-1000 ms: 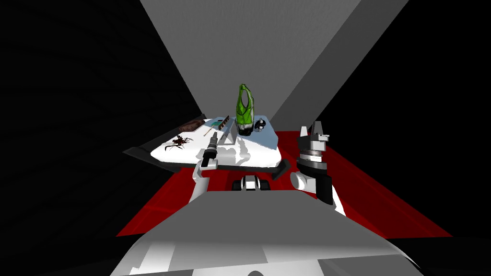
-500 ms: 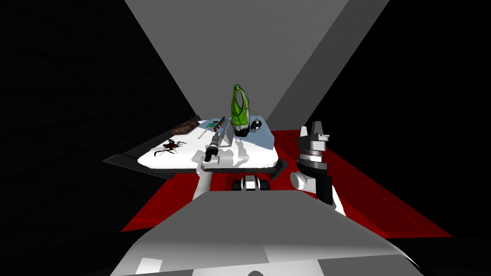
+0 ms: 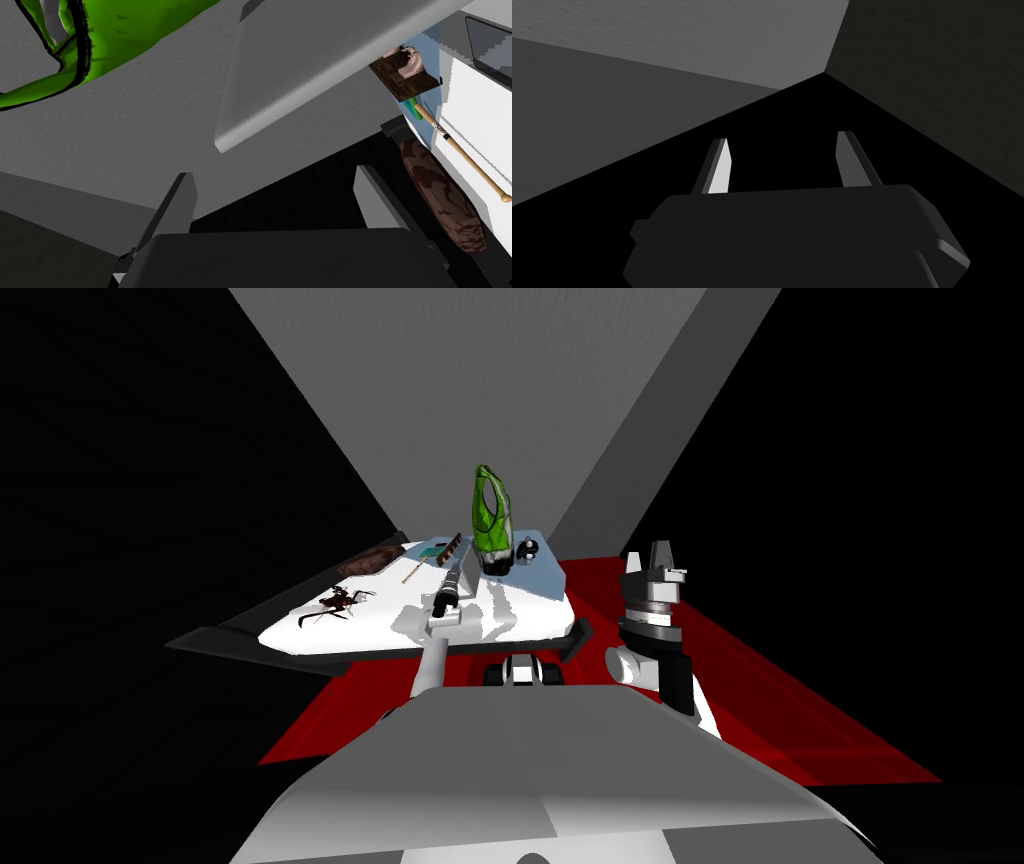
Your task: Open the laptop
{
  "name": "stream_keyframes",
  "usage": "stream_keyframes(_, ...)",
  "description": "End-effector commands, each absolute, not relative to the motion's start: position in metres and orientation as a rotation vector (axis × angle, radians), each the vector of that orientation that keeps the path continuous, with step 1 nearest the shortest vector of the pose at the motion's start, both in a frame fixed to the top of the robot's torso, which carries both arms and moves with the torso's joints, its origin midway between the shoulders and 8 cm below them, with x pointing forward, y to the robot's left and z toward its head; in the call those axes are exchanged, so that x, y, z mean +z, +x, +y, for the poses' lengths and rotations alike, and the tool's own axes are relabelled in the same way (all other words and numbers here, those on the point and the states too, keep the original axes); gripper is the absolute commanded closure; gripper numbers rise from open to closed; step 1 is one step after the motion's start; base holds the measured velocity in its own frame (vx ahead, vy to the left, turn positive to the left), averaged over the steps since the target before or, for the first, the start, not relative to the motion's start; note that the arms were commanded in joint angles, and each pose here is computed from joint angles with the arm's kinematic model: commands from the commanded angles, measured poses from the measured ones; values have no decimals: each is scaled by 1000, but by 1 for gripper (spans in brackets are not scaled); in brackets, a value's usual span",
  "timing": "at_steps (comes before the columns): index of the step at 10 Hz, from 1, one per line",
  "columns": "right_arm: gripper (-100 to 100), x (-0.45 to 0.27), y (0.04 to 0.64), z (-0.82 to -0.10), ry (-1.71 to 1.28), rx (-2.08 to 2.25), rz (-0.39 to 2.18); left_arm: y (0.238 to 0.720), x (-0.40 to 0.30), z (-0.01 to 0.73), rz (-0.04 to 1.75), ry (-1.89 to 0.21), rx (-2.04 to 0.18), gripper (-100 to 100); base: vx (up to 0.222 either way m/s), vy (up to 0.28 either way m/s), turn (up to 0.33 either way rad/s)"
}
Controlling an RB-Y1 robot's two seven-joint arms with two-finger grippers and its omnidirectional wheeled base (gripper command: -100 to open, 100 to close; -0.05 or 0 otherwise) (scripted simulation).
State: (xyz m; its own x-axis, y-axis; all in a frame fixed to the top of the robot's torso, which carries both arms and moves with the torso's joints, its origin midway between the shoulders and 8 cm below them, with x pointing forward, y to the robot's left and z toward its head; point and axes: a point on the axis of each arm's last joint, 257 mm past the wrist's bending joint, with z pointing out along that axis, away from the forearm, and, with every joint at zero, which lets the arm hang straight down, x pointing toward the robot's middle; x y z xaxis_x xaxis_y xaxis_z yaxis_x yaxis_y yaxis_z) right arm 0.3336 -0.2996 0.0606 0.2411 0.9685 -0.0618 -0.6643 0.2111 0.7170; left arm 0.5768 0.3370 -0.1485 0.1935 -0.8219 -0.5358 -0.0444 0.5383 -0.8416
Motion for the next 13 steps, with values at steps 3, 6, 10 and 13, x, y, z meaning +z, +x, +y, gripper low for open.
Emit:
stream_keyframes(3,0,61,334,-300,637,1226,578,593,-153,344,1278,-895,-643,-100,-1,-10,-91)
stream_keyframes(6,0,61,334,-300,637,1226,577,601,-158,366,1279,-899,-618,-100,-68,-22,-123)
stream_keyframes(10,0,61,334,-300,637,1226,578,608,-176,390,1297,-925,-586,-100,-44,-19,-72)
stream_keyframes(13,0,61,334,-300,637,1226,578,619,-152,437,1239,-920,-552,-100,-58,-27,-151)
